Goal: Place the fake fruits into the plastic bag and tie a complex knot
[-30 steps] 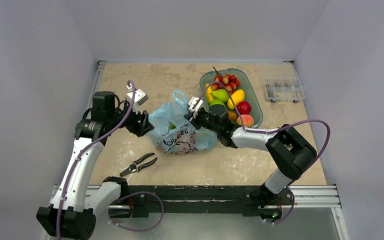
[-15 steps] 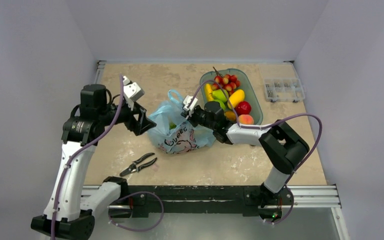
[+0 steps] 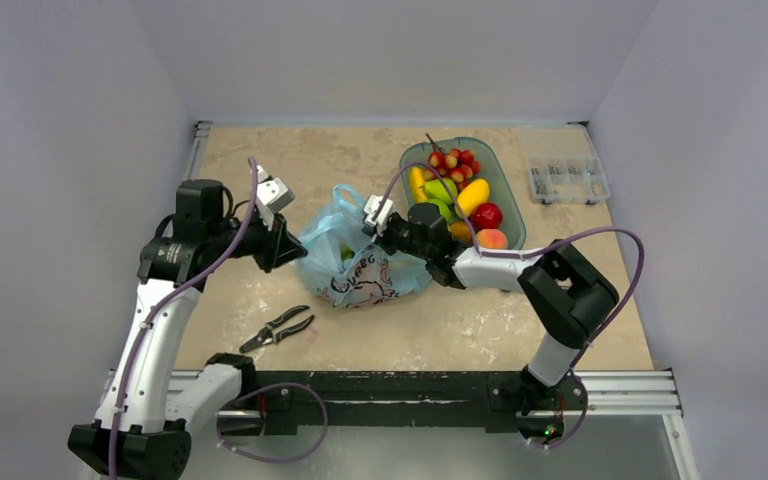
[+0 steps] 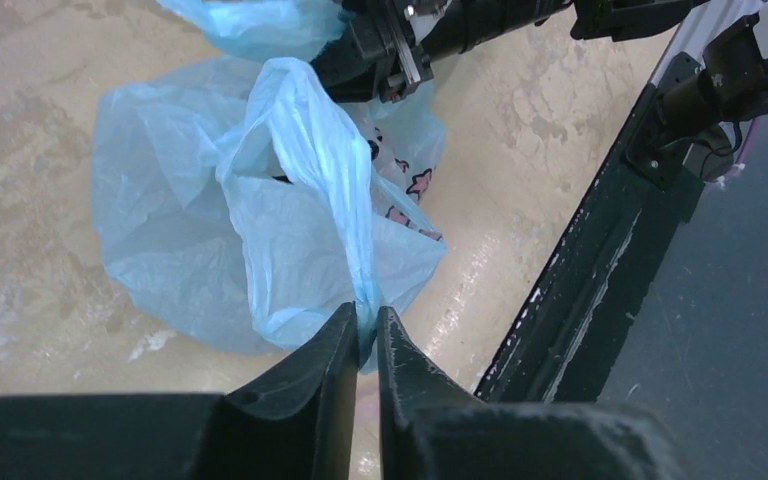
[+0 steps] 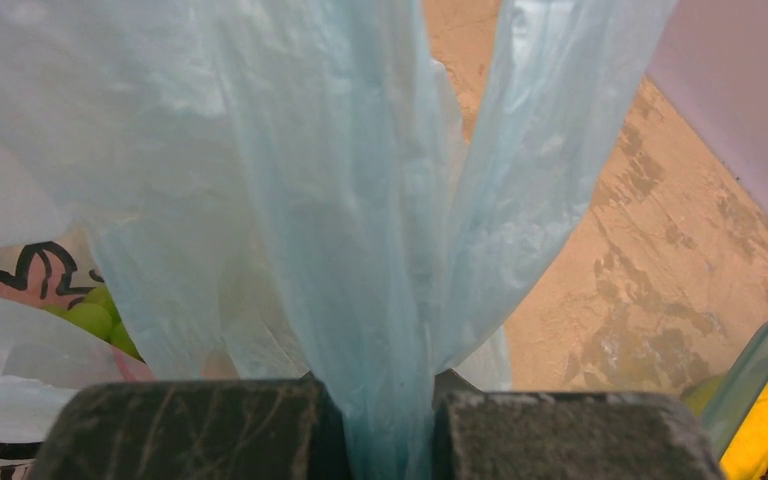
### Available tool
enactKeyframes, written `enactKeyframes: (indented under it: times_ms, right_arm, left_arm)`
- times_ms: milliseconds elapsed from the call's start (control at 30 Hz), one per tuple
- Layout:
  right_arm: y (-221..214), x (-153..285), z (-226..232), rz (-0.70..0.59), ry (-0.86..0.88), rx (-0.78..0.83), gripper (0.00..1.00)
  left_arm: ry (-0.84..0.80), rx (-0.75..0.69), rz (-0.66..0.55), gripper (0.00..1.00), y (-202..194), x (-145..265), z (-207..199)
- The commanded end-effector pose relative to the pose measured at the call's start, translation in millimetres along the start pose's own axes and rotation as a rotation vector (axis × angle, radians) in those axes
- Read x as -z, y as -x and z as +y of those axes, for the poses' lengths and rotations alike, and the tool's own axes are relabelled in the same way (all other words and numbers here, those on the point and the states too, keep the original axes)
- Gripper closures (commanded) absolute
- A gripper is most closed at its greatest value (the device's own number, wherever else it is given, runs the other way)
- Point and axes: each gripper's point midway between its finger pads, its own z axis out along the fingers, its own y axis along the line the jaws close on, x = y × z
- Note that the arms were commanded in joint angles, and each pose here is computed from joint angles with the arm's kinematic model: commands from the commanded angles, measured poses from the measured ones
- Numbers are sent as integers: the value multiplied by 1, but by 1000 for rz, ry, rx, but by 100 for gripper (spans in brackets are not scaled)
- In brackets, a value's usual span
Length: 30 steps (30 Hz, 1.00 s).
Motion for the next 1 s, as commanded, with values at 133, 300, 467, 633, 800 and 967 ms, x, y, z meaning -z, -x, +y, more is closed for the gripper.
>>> enactKeyframes:
  times_ms: [133, 300, 467, 633, 800, 967]
  right_arm:
    - [19, -1, -7, -46, -9, 111, 100]
    - [22, 2, -6, -54, -1, 110, 100]
    - [24, 2, -7, -59, -4, 113, 100]
    - [20, 0, -6, -49, -3, 124, 100]
    - [10, -1, -10, -17, -24, 154, 100]
    - [-10, -4, -14, 40, -41, 197, 100]
  left_arm:
    - [-35, -102, -111, 79, 44, -5, -6]
    - [6, -130, -37, 45, 23, -10, 8]
    - [50, -159, 62, 45, -1, -9, 20]
    - [13, -181, 87, 54, -15, -4, 8]
    - [-68, -131, -106, 100, 47, 11, -24]
    - [-156, -99, -277, 100, 103, 23, -47]
